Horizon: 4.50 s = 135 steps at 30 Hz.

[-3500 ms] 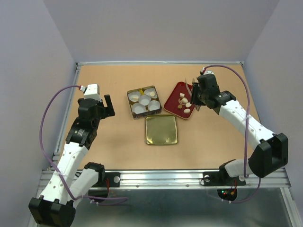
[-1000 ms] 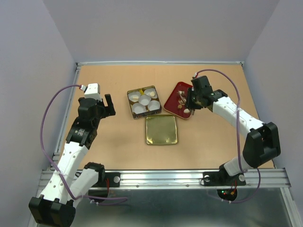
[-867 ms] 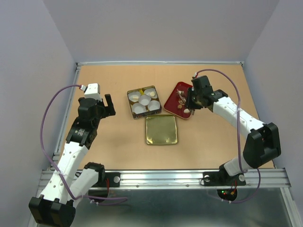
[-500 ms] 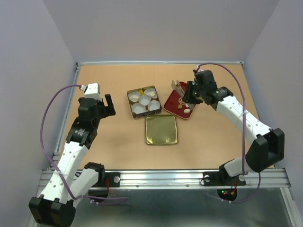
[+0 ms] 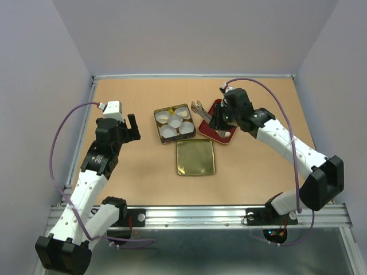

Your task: Pack the chocolate

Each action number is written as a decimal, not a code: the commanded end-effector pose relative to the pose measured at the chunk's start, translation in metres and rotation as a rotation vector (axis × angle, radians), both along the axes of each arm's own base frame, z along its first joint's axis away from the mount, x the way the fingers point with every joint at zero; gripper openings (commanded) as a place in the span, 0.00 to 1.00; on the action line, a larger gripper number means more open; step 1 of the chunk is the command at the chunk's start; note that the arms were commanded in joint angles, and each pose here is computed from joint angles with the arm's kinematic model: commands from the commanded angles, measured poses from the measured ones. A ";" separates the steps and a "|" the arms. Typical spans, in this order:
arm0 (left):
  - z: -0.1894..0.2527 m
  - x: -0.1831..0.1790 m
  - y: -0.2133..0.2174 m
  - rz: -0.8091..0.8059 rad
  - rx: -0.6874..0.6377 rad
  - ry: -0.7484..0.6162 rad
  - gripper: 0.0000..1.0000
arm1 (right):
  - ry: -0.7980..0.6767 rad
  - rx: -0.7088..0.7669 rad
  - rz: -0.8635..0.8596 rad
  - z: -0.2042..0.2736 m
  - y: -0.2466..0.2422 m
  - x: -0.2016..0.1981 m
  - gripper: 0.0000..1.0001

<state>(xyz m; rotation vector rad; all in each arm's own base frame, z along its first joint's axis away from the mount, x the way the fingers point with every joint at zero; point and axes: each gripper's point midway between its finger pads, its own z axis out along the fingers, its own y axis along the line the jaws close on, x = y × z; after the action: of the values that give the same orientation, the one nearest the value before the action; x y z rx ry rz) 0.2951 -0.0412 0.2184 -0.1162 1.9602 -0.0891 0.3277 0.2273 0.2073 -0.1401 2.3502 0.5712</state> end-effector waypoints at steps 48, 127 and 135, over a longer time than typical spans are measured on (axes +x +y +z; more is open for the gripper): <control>0.014 -0.002 0.002 0.007 -0.007 -0.040 0.93 | -0.135 0.004 -0.030 0.035 0.035 -0.003 0.44; 0.008 0.030 -0.021 -0.081 -0.033 -0.074 0.93 | 0.077 -0.297 -0.141 -0.046 -0.049 -0.044 0.45; 0.010 0.037 -0.023 -0.088 -0.019 -0.072 0.93 | 0.026 -0.275 -0.149 -0.023 -0.049 -0.034 0.45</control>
<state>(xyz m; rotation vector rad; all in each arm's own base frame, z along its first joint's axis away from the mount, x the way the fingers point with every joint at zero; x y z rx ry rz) 0.3234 -0.0609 0.2103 -0.0597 1.9586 -0.1589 0.2694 0.1723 0.1404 -0.1042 2.5686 0.1227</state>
